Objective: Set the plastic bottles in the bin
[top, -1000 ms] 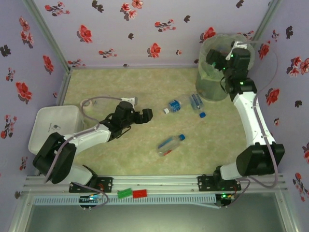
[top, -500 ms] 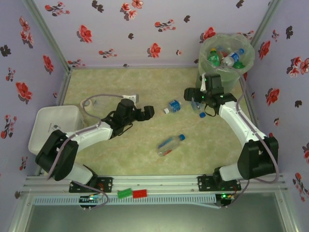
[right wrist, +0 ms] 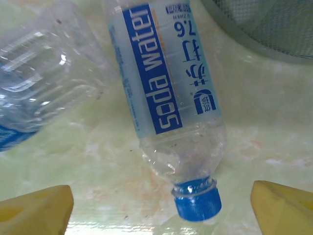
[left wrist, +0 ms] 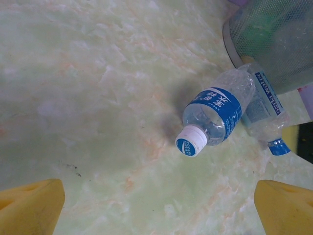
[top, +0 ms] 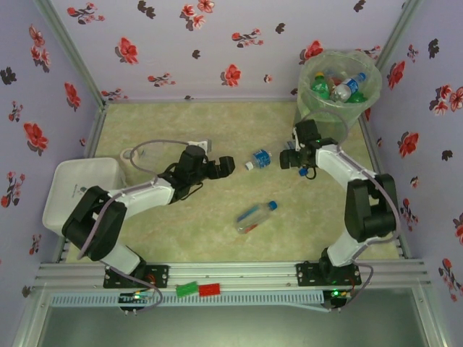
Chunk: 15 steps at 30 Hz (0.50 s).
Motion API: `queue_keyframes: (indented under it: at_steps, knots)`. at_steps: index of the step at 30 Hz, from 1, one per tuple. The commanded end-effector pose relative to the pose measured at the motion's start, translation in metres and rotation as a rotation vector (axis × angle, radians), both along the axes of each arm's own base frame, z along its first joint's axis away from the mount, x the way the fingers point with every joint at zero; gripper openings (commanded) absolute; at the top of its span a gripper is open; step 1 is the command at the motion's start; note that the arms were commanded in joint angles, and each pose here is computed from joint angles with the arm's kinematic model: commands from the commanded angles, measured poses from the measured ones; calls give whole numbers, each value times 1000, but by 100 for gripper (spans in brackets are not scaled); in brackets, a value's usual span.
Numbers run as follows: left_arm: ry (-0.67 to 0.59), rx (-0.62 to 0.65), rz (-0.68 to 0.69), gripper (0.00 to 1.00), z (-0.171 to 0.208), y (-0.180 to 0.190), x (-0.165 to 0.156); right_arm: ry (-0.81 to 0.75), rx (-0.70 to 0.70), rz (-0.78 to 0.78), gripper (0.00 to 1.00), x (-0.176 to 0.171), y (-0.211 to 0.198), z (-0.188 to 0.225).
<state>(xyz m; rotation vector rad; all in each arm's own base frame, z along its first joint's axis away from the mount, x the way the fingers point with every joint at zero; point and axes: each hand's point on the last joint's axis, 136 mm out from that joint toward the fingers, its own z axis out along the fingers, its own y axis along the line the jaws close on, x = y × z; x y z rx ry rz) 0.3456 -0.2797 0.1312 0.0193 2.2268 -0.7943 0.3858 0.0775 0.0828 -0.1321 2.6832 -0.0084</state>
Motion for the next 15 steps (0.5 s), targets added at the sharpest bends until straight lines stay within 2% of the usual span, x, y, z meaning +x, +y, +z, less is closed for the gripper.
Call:
queue_keyframes:
  at_steps: [1,10,15]
  knots:
    - [-18,2,6,100,9,9,-4,-16,-84,3,89,14,-10,3]
    - [-25,4,16,100,9,11,-4,28,-123,45,85,31,-7,-24]
    - [-33,5,12,100,12,10,-2,31,-95,59,79,37,0,-31]
